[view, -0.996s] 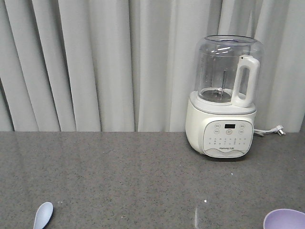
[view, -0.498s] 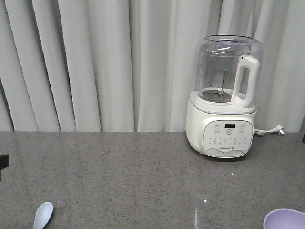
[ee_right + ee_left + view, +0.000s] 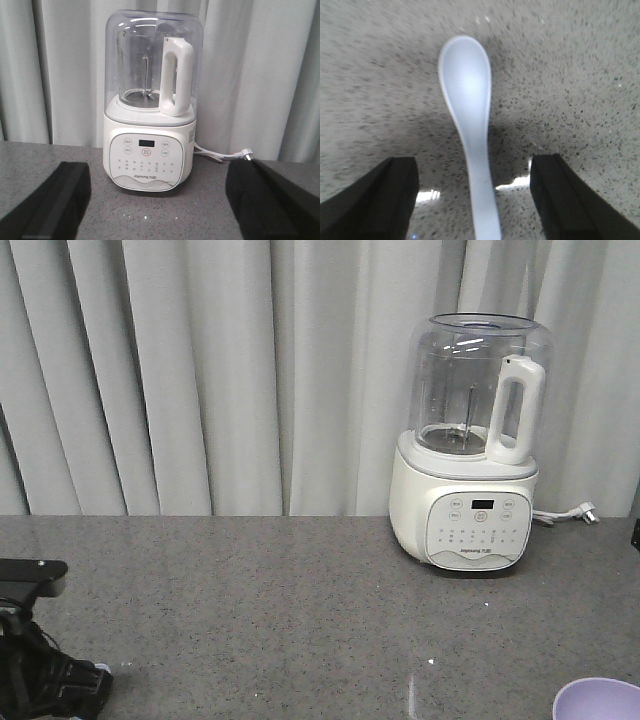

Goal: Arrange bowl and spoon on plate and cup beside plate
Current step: 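Lower the left gripper and grasp the white spoon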

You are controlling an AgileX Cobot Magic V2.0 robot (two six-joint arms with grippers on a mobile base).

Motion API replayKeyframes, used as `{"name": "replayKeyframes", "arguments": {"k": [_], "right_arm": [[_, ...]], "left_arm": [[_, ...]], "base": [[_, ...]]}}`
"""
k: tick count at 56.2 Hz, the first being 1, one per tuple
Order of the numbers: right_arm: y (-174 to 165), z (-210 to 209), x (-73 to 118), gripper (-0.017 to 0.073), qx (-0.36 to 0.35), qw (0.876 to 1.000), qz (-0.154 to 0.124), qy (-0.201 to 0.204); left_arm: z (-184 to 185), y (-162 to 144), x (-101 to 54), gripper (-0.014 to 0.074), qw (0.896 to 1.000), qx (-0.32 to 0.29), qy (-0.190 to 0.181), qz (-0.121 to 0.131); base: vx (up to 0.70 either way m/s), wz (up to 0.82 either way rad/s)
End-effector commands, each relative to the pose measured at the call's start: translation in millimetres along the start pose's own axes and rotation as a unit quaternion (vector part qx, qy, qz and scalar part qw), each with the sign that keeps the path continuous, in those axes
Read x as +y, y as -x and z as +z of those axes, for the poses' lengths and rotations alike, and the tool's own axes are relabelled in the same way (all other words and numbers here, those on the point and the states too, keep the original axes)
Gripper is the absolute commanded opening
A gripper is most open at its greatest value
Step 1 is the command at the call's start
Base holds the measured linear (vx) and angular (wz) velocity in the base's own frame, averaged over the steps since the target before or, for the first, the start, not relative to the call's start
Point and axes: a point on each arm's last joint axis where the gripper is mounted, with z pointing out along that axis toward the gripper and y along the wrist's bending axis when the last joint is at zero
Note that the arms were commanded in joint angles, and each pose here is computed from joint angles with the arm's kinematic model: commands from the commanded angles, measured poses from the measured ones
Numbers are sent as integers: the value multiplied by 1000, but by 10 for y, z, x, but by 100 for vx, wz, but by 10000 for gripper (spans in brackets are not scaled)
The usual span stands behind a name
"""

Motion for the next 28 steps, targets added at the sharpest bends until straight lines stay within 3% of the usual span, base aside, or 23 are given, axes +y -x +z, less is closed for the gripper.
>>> {"name": "replayKeyframes", "arguments": {"k": [1, 20, 25, 28], "right_arm": [[181, -18, -20, 594, -51, 999, -6, -6], [172, -17, -19, 594, -46, 999, -6, -6], [172, -17, -19, 594, -45, 999, -9, -6], [172, -17, -19, 594, -45, 999, -9, -6]], "left_arm": [[-25, 119, -49, 586, 999, -31, -8, 2], [356, 130, -30, 575, 1000, 14, 0, 2], [375, 125, -29, 495, 1000, 19, 0, 2], [378, 115, -28, 389, 1000, 24, 0, 2]], "base": [[0, 0], [0, 0], [0, 0], [0, 0]]}}
